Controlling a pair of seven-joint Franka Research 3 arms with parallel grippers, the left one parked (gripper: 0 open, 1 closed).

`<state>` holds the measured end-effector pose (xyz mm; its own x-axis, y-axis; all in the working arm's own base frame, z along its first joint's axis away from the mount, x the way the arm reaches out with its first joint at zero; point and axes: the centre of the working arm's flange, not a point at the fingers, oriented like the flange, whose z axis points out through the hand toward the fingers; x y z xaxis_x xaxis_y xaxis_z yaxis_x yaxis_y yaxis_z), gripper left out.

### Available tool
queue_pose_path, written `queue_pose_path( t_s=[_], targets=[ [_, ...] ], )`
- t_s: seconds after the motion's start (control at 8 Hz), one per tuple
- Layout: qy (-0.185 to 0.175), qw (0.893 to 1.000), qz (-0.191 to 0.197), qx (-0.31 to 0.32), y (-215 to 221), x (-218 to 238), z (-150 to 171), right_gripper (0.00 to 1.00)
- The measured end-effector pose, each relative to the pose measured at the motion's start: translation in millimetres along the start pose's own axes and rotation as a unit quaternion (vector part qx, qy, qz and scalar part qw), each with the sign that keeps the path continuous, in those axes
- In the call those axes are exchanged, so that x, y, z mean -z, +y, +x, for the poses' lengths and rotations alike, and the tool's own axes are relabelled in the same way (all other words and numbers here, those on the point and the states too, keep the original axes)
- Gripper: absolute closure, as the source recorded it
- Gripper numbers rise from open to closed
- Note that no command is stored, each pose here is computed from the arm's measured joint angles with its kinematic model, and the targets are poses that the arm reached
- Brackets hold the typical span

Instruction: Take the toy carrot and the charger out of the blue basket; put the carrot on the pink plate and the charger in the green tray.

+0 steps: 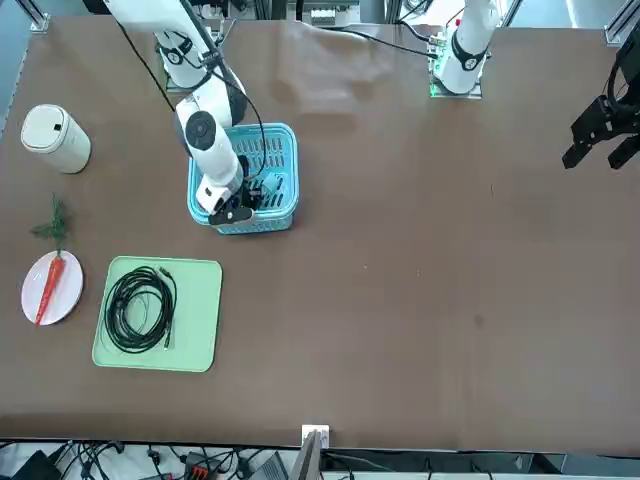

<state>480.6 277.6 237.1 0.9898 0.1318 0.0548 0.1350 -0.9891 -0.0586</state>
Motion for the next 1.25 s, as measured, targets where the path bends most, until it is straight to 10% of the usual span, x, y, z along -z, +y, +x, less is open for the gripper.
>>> queue_pose_path(
  t_s=[1.25],
  targets=[
    [-0.054,0.995,-0.084,-0.032,-2,163,-32,0.99]
  ],
)
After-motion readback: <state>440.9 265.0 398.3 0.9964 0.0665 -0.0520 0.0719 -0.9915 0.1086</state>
